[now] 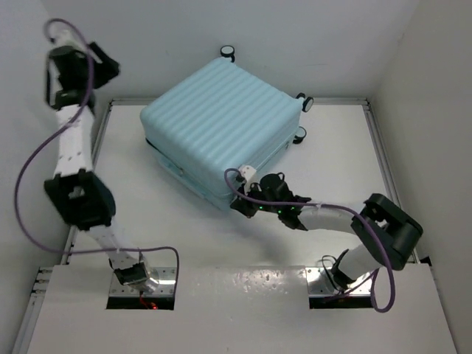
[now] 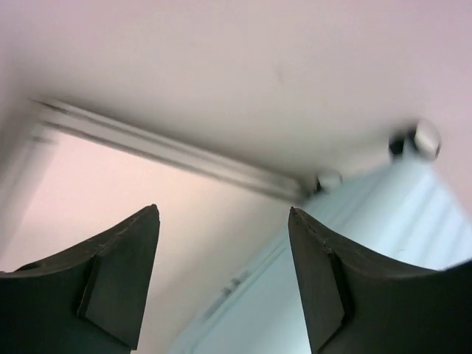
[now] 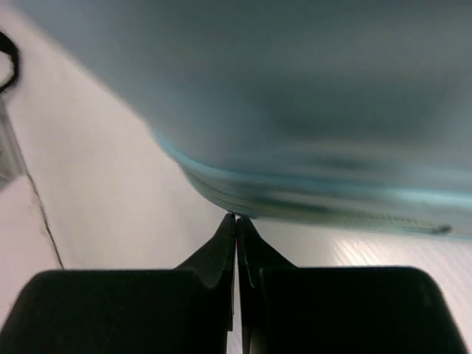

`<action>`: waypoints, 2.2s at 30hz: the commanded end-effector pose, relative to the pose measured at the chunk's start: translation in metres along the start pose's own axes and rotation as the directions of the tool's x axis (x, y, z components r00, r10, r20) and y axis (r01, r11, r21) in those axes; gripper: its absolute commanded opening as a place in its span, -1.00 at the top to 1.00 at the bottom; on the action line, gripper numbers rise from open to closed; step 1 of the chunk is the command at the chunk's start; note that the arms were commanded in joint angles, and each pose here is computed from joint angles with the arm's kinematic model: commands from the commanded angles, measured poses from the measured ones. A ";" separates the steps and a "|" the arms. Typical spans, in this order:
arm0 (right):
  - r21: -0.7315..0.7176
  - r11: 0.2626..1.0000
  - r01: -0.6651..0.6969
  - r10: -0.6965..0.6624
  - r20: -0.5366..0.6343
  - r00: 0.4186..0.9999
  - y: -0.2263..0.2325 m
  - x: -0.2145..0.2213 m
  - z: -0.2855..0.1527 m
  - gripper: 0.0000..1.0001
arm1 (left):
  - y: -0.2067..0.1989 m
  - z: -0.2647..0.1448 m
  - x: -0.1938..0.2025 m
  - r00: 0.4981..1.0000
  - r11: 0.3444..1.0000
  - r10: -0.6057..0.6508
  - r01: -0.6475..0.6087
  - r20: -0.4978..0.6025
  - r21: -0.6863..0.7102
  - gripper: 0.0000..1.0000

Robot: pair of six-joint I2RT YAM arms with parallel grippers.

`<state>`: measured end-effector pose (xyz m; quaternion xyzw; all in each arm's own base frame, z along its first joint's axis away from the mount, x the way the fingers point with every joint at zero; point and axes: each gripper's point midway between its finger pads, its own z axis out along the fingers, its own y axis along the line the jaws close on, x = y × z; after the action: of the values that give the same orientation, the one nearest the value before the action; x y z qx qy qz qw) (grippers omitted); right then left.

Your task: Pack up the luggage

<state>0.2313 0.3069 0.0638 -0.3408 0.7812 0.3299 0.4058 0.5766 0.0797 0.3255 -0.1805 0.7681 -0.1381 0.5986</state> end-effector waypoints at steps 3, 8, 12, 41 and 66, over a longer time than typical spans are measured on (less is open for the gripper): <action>-0.049 0.985 0.166 -0.147 0.264 0.953 0.045 -0.083 0.045 0.98 | 0.077 -0.152 0.002 0.986 0.936 -0.169 0.158 -0.009 -0.314 -0.52; -0.052 0.968 0.246 -0.218 0.319 0.922 0.096 -0.119 0.089 0.90 | 0.100 -0.240 0.130 0.922 0.894 -0.314 0.207 -0.226 -0.397 -0.37; -0.024 0.943 0.332 -0.300 0.374 0.878 0.118 -0.140 0.112 0.74 | 0.098 -0.260 0.179 0.882 0.884 -0.361 0.220 -0.304 -0.412 -0.35; 0.453 0.877 -0.162 0.062 0.226 0.972 -0.092 -0.080 -0.132 0.26 | 0.017 -0.145 0.301 0.795 0.917 -0.376 0.245 -0.476 -0.314 -0.01; 0.436 0.862 -0.258 0.121 0.317 0.941 -0.152 -0.052 -0.164 0.00 | 0.082 -0.176 0.366 0.671 0.892 -0.108 -0.260 -0.734 -0.369 1.00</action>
<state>0.3051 0.0972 0.1300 -0.0498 0.8437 0.1971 0.4968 0.3684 -0.0312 0.0592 -0.3067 0.9058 -0.0700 0.2840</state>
